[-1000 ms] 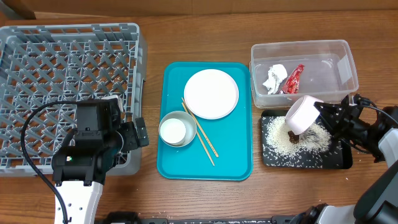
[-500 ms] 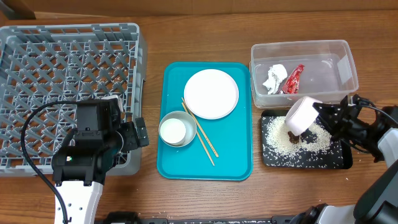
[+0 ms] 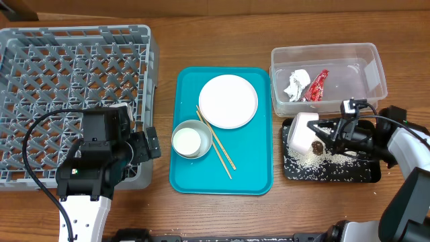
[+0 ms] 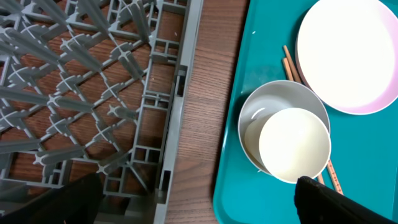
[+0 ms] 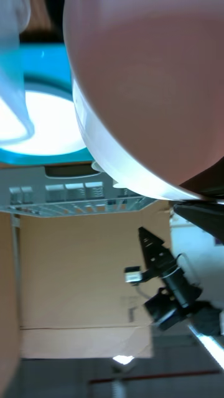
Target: Sort waste into correct bins and load items into the dishwasher
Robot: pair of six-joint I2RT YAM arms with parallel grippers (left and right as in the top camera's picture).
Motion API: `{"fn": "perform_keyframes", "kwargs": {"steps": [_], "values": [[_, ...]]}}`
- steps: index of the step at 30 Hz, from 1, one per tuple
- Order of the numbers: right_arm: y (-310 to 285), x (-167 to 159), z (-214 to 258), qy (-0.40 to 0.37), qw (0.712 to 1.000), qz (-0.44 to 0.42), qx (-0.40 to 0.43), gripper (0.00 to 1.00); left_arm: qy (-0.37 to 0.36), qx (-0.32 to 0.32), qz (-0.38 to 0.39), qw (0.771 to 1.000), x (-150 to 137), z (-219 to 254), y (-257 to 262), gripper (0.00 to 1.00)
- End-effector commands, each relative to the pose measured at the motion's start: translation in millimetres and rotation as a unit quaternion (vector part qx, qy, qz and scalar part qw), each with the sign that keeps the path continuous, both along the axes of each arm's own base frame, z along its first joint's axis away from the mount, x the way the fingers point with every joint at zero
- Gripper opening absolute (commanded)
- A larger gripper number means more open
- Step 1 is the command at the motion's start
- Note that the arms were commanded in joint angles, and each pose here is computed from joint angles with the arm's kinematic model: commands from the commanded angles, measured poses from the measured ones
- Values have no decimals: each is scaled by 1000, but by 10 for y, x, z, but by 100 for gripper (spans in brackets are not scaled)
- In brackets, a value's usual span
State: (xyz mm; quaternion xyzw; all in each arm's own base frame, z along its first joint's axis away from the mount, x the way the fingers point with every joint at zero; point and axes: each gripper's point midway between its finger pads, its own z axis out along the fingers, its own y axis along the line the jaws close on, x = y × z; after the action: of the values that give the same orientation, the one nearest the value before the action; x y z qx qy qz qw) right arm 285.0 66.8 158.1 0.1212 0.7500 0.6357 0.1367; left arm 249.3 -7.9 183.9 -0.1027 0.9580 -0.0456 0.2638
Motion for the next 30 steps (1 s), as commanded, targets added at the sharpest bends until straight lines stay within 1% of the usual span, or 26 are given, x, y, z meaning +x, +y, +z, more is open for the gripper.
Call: {"fn": "perform_keyframes", "kwargs": {"steps": [1,4,5,8,9,12,17,23,27,30], "values": [[108,28,183,-109,993,31,-14,4,-12,-7,0,1000,42,87,-31,100],[136,18,176,-116,992,37,-20,5,-12,-7,0,1000,42,83,-31,100],[125,32,168,-107,993,36,-22,8,-10,-7,0,1000,43,76,-31,100],[50,72,-32,-12,997,27,-67,4,-9,-7,0,1000,44,71,-31,100],[38,61,-82,2,996,30,-88,4,-9,-7,1,1000,45,71,-31,100],[111,-54,-19,-39,988,76,-128,4,-9,-7,0,1000,46,72,-31,100],[98,-78,97,-25,974,114,-193,4,-10,-7,0,1000,48,73,-30,100],[218,-29,416,-45,965,144,-216,4,-9,-7,1,1000,47,72,-31,100],[366,-47,442,-50,944,185,-269,4,-9,-7,1,1000,47,72,-31,100],[416,-24,319,-24,918,197,-343,4,-9,-7,1,1000,48,73,-31,100]]}}
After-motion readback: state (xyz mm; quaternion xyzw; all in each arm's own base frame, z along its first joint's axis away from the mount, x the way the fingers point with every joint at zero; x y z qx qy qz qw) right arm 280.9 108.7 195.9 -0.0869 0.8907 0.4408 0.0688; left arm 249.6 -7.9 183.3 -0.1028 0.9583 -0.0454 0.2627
